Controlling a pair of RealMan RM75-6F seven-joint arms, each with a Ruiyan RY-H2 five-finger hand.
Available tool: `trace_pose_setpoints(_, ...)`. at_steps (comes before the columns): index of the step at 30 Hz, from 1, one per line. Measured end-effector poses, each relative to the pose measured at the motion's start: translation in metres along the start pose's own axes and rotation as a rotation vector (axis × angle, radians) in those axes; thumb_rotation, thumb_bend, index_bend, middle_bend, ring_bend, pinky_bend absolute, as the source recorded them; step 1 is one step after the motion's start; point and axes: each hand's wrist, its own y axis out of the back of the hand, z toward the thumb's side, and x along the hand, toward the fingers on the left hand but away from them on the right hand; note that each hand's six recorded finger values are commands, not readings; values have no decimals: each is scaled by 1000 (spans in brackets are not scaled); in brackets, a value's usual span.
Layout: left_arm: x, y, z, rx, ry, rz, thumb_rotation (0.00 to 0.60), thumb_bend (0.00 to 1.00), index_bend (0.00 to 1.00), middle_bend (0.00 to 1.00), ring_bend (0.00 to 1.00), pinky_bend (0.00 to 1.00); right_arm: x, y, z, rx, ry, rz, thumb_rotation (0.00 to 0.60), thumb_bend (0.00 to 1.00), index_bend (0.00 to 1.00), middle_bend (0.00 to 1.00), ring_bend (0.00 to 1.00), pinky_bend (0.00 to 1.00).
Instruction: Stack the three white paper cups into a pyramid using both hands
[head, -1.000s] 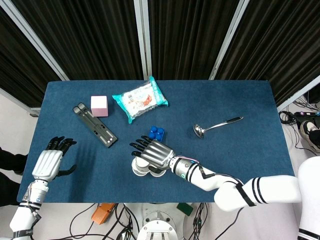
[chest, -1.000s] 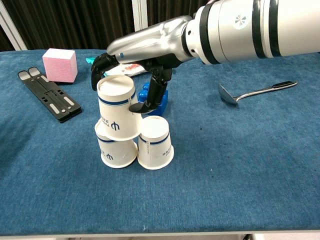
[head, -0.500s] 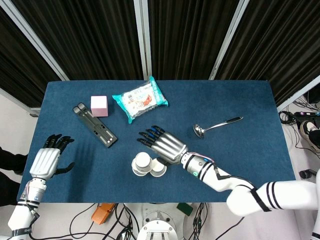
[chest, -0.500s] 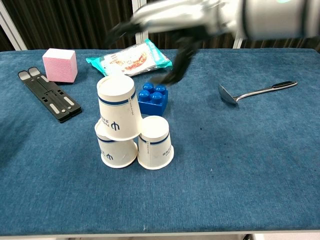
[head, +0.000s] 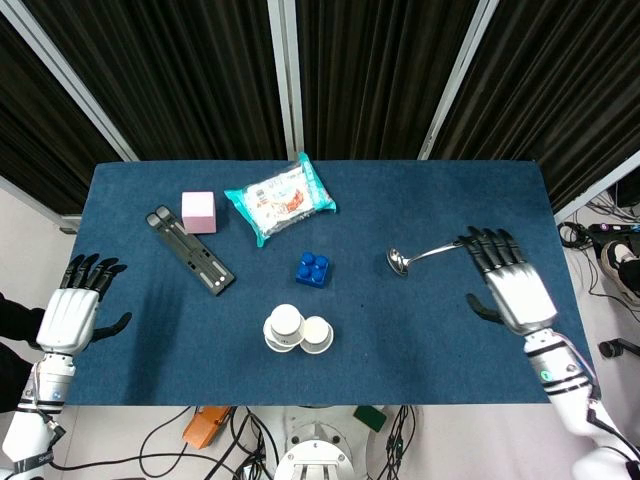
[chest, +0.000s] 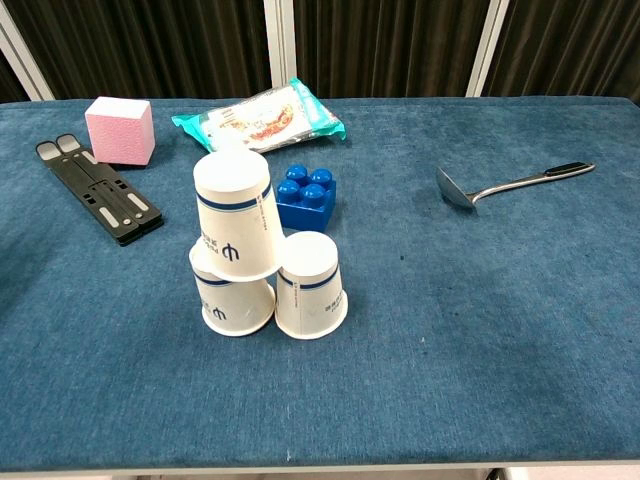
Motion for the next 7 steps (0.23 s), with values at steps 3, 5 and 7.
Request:
trace_pose_setpoints(3,-9,-1,-2,0,7,4,600,234,190,136,65,15,36,-5,-37,-29,-84,-27,600,440,0,0,0,0)
trace_pose_setpoints(5,-16,-2,-3,-5,14,-1,600,233,190,136,65,15,57,-8,-54,-41,-122,-42,600,440,0,0,0,0)
trace_pose_setpoints(7,-22,-3,-4,-8,25,-6,600,232,190,136,65,15,71,-11,-63,-54,-136,-56,600,440,0,0,0,0)
